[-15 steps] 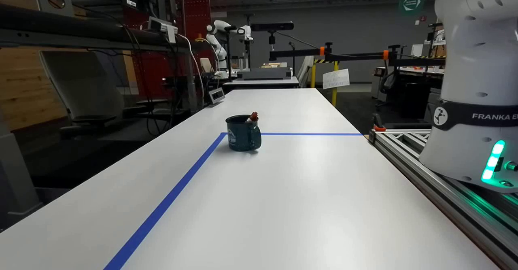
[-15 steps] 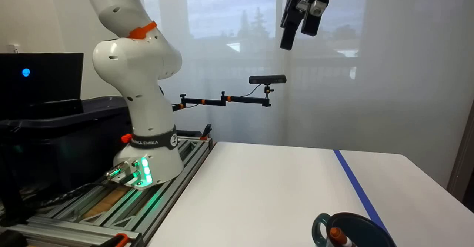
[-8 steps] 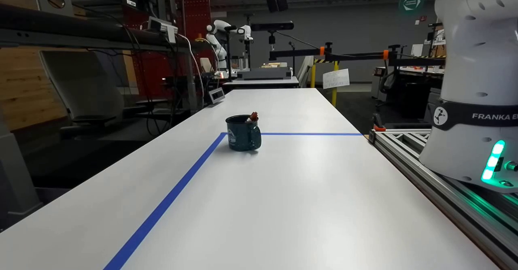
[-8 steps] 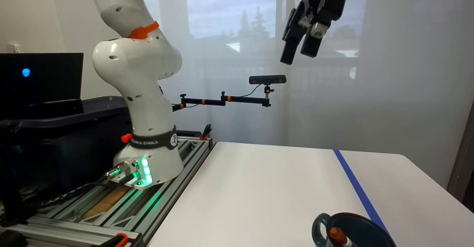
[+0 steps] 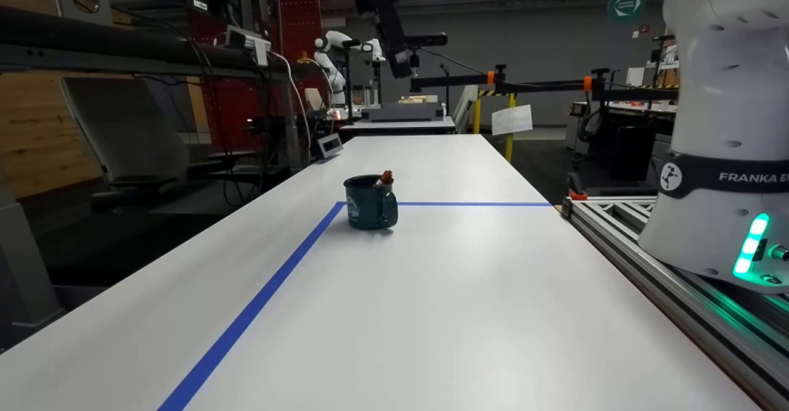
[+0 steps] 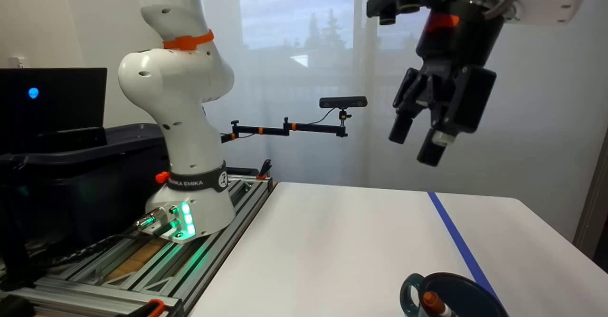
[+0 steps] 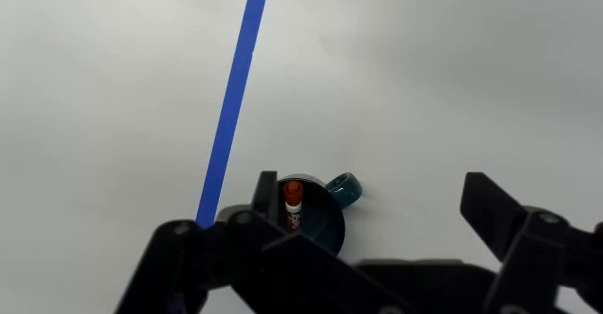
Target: Remove the marker from the mug
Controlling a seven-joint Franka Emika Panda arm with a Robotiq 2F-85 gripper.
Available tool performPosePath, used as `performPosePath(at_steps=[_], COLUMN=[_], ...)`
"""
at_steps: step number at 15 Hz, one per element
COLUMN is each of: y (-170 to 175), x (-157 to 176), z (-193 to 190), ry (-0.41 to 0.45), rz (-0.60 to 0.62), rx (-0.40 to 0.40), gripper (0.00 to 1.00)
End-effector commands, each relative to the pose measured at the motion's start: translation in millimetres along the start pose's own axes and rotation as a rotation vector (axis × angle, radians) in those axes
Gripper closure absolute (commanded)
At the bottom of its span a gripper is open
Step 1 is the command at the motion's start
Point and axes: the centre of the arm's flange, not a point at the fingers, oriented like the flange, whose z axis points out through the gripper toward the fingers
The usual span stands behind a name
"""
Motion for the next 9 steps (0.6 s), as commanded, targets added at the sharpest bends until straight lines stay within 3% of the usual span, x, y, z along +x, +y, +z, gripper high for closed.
performPosePath(at_steps=[1, 3, 9], y=[20, 32, 56], x=[41, 57, 90], z=[16, 29, 59], ry=[-0.014, -0.041, -0.092], rz=[-0.006, 0.004, 0.052], rx=[0.098, 0.135, 0.125], gripper=[0.00, 0.00, 0.00])
